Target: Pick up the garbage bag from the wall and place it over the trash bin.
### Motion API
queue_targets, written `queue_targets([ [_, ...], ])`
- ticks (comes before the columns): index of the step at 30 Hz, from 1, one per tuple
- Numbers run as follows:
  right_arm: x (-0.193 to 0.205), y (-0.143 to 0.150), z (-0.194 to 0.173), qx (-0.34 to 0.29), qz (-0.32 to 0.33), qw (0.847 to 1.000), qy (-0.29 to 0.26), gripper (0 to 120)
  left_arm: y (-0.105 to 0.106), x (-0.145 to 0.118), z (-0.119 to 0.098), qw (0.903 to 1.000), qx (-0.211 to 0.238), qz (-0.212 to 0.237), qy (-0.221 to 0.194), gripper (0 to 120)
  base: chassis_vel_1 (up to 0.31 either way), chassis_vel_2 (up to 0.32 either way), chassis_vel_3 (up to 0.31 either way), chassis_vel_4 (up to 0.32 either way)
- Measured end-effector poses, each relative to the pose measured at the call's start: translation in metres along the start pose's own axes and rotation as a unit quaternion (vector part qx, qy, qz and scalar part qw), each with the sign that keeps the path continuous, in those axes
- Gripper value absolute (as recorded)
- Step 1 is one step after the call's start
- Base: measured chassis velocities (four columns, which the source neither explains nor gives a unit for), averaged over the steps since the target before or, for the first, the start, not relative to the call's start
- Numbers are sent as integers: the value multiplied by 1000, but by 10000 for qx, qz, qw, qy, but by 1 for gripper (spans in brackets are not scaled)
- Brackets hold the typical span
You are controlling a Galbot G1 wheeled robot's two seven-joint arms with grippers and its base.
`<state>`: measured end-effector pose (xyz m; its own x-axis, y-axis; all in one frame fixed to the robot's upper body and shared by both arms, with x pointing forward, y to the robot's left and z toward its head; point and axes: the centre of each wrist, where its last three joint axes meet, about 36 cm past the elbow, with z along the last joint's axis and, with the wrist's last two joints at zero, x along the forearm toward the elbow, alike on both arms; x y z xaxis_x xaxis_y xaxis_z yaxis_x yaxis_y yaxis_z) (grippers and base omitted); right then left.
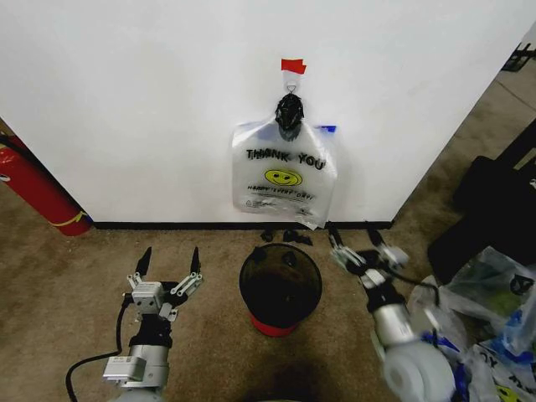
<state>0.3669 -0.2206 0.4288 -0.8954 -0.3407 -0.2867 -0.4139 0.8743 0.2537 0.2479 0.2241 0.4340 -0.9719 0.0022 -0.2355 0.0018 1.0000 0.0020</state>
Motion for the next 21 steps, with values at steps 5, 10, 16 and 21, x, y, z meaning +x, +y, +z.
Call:
queue_targets([
  [5, -55, -7, 4, -50, -375, 9993, -41, 100, 0, 3, -1, 10000, -17, -82, 28, 100, 0, 0, 0, 0],
  [10, -105, -14, 11, -102, -527, 9986, -12, 100, 0, 7, 0, 9998, -57, -150, 73, 100, 0, 0, 0, 0],
  [16, -177, -18, 0, -155, -682, 9973, -208, 100, -1, 9, 2, 9996, -58, -263, 88, 100, 0, 0, 0, 0],
  [21, -204, -8, -11, -203, -845, 9957, -326, 100, -2, 11, 3, 9994, -62, -313, 101, 100, 0, 0, 0, 0],
])
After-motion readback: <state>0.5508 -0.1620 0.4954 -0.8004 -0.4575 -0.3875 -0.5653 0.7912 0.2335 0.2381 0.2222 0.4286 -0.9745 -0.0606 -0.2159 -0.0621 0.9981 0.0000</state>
